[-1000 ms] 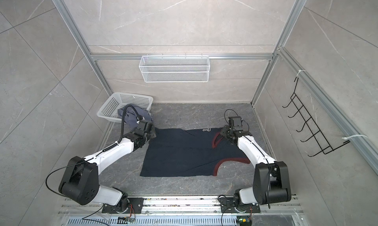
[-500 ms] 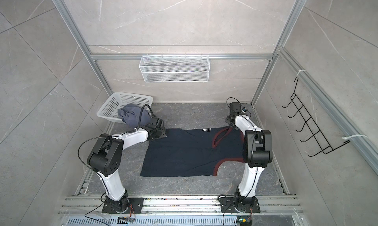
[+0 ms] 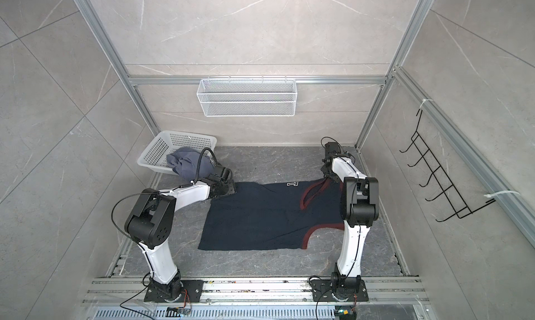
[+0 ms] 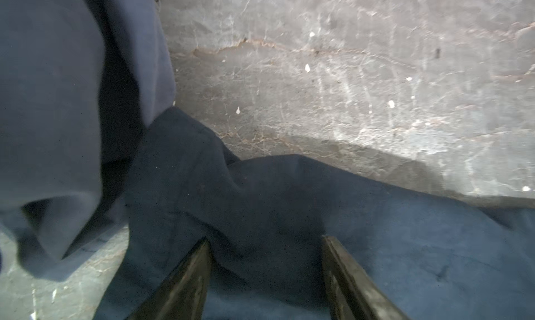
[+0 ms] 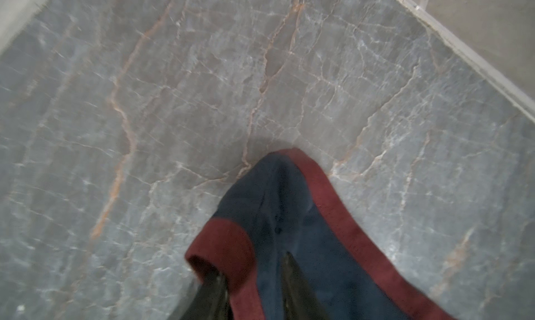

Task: Fold and stack the tank tops

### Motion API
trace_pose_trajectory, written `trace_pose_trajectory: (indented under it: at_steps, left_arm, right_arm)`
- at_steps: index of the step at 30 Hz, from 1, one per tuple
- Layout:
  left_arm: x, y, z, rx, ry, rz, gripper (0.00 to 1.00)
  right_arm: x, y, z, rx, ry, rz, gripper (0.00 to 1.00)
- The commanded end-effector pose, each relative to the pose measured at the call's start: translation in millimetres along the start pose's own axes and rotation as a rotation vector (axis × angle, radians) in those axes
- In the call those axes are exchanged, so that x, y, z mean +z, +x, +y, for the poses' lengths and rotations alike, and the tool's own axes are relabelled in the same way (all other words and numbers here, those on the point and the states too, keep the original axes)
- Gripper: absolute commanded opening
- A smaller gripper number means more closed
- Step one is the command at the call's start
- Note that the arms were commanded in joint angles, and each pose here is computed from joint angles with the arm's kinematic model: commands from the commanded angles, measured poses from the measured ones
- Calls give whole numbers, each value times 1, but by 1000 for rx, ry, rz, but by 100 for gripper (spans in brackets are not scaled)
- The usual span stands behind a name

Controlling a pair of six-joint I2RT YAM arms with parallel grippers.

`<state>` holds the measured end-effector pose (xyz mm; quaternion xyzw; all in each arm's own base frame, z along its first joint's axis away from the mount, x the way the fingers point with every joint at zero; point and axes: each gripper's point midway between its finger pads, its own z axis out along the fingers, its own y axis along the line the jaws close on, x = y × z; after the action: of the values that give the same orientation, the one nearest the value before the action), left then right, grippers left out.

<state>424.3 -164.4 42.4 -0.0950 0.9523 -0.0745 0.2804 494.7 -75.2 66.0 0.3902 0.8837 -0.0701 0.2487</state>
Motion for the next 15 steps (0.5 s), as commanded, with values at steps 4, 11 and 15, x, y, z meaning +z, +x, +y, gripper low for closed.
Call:
trace_pose_trajectory:
  at_steps: [4,11,15]
  left_arm:
    - [13,1,19,-54,-61,18,65]
    - [19,11,41,-121,-105,46,65]
    - [19,15,45,-127,-113,55,65]
  right_arm:
    - [-9,-8,-39,68,31,-32,11]
    - [-30,3,-69,153,1,-78,9]
    - [-26,15,-94,233,-20,-64,10]
